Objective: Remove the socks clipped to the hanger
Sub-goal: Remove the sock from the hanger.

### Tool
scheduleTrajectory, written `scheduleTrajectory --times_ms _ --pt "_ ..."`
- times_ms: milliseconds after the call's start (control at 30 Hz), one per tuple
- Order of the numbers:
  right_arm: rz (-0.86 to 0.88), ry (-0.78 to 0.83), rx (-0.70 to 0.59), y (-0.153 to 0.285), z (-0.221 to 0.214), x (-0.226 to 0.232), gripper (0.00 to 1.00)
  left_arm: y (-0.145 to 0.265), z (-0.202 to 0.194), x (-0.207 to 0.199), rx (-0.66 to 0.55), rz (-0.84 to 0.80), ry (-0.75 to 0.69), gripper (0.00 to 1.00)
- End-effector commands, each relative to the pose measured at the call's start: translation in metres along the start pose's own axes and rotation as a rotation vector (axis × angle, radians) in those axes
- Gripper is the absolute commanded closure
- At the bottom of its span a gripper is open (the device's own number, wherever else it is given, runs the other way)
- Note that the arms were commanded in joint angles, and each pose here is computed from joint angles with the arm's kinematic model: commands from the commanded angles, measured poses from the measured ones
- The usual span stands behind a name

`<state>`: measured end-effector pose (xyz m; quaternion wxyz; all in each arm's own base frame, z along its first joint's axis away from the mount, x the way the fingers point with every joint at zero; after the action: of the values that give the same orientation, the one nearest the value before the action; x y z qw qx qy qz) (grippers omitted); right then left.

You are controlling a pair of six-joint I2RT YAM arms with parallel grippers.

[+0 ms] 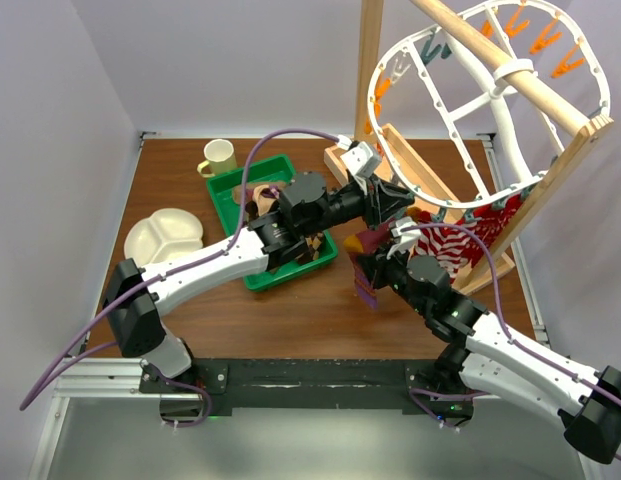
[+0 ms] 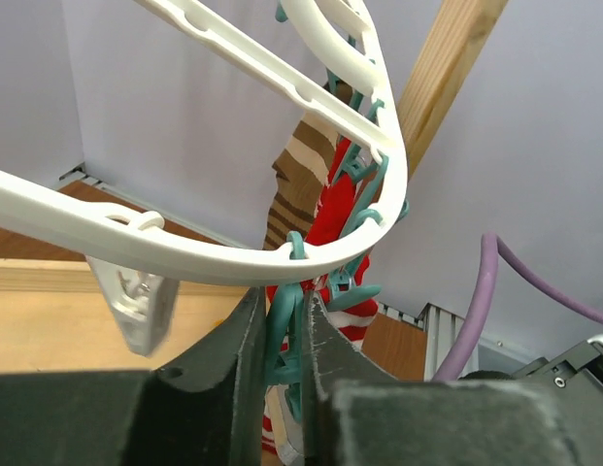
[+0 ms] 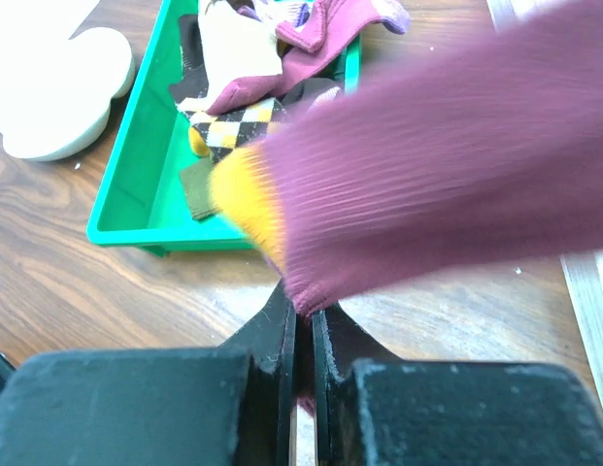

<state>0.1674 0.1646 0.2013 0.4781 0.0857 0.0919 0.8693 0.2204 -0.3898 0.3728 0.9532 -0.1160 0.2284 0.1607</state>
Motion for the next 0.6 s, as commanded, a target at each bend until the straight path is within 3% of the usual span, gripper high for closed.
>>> scheduleTrajectory --times_ms 0,300,333,367,467,567 --pt "-0.017 -0.004 -0.057 0.000 0.017 0.000 1.00 -0.002 0.009 -0.013 -0.049 -0.053 0.013 0.96" --pt "-0.018 -0.004 -0.058 0.002 0.018 -0.001 1.00 -0.001 0.008 -0.013 -0.041 -0.060 0.014 0.99" --pt "-0.015 -0.006 -0.061 0.003 0.019 -0.001 1.00 -0.001 0.009 -0.014 -0.040 -0.065 0.015 0.97" --pt "-0.015 -0.005 -0.059 0.003 0.019 -0.001 1.00 -0.001 0.007 -0.014 -0.034 -0.067 0.014 0.86" --pt "-0.017 -0.004 -0.063 0.005 0.020 -0.001 1.00 0.004 0.011 -0.018 -0.033 -0.079 0.012 0.68" --pt "-0.018 -0.006 -0.070 0.007 0.023 -0.002 1.00 0.010 0.012 -0.022 -0.037 -0.088 0.010 0.55"
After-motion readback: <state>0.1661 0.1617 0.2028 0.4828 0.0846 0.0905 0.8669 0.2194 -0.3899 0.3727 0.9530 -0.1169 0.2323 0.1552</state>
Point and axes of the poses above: each gripper's point midway between its finger pads, its own y axis back along the fingers, its own x axis along the line the jaws close on, z = x × y, the point moved 8 cm from there along y, back along the fingers, and after that the axes turned 14 degrees about y, right-handed, at the moved point
